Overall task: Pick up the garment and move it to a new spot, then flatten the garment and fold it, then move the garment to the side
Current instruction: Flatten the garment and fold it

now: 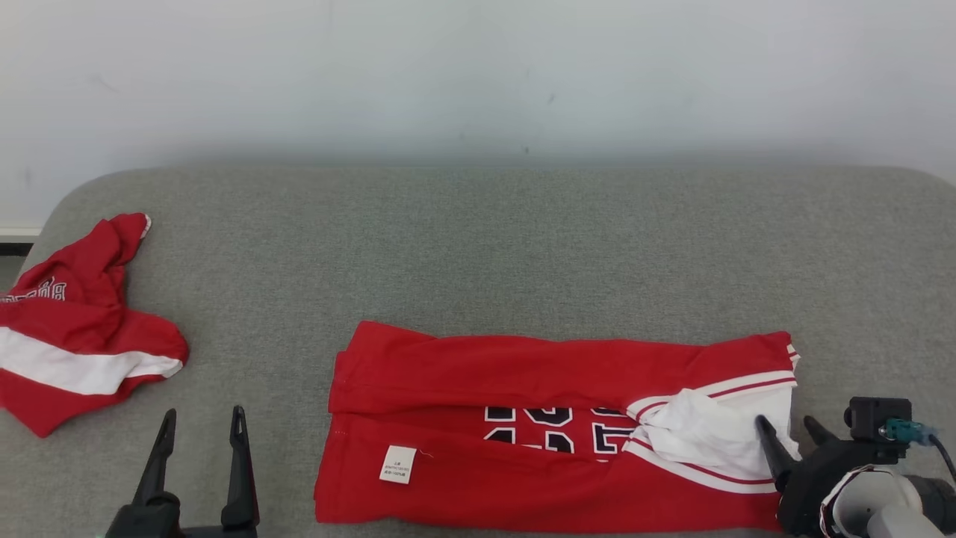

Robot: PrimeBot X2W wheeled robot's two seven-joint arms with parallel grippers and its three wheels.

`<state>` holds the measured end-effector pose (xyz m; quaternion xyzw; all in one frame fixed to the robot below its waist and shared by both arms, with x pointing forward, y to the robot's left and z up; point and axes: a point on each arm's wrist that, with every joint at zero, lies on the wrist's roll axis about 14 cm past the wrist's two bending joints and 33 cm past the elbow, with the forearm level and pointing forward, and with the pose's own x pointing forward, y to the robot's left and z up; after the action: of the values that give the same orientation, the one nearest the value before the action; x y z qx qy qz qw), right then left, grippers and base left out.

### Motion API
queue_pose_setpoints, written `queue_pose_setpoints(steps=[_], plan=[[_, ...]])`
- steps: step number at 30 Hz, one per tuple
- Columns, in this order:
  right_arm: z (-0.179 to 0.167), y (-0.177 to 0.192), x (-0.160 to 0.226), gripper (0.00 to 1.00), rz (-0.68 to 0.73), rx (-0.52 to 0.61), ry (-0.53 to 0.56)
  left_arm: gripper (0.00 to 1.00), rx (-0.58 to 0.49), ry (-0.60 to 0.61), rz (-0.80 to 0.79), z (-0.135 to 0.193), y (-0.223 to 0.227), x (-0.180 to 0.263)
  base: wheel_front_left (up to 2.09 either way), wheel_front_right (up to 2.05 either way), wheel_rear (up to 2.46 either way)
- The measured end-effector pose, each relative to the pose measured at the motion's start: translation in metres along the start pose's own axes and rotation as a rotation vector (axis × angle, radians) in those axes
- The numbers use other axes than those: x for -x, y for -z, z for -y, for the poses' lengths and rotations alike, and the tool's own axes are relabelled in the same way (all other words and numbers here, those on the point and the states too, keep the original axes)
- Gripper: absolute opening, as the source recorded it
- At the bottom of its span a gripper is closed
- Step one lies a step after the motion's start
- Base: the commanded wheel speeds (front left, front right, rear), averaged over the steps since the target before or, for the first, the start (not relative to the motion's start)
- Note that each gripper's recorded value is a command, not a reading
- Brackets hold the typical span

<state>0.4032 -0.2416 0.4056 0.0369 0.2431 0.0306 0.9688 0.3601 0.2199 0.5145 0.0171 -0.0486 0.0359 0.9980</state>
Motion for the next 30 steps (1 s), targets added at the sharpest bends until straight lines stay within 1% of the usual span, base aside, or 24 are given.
queue_pose_setpoints(steps=[3, 7, 10, 11, 12, 13, 14, 17, 23, 25, 30], plan=[[-0.007, 0.009, -0.006, 1.00, -0.042, -0.015, -0.005, 1.00, 0.005, -0.014, 0.002, -0.004, -0.001, 0.003, 0.00, 0.00, 0.00], [-0.011, 0.017, -0.010, 1.00, -0.091, -0.030, -0.007, 1.00, -0.014, -0.008, -0.009, -0.004, 0.003, 0.005, 0.00, 0.00, 0.00], [-0.012, 0.021, -0.011, 1.00, -0.112, -0.067, -0.005, 1.00, -0.020, -0.003, -0.022, -0.004, 0.007, 0.006, 0.00, 0.00, 0.00], [-0.012, 0.023, -0.011, 0.69, -0.126, -0.073, -0.003, 1.00, -0.029, 0.001, -0.027, -0.004, 0.008, 0.007, 0.00, 0.00, 0.00], [-0.012, 0.025, -0.010, 0.42, -0.136, -0.081, -0.002, 1.00, -0.036, 0.004, -0.034, -0.004, 0.010, 0.007, 0.00, 0.00, 0.00], [-0.011, 0.027, -0.010, 0.19, -0.145, -0.090, 0.000, 1.00, -0.038, 0.006, -0.038, -0.003, 0.011, 0.008, 0.00, 0.00, 0.00], [-0.012, 0.028, -0.009, 0.00, -0.153, -0.094, 0.000, 1.00, -0.039, 0.007, -0.038, -0.003, 0.012, 0.008, 0.00, 0.00, 0.00], [-0.014, 0.028, -0.008, 0.00, -0.155, -0.126, -0.005, 1.00, -0.040, 0.002, -0.040, -0.005, 0.012, 0.009, 0.00, 0.00, 0.00], [-0.005, 0.016, -0.005, 0.00, -0.106, -0.126, 0.010, 1.00, -0.037, -0.003, -0.038, -0.006, 0.011, 0.011, 0.00, 0.00, 0.00], [0.009, 0.007, -0.002, 0.00, -0.077, -0.115, 0.036, 1.00, -0.036, -0.005, -0.031, -0.006, 0.010, 0.010, 0.00, 0.00, 0.00], [0.067, -0.018, 0.015, 0.00, -0.009, -0.048, 0.155, 1.00, -0.025, -0.005, -0.016, -0.004, 0.005, 0.011, 0.00, 0.00, 0.00]])
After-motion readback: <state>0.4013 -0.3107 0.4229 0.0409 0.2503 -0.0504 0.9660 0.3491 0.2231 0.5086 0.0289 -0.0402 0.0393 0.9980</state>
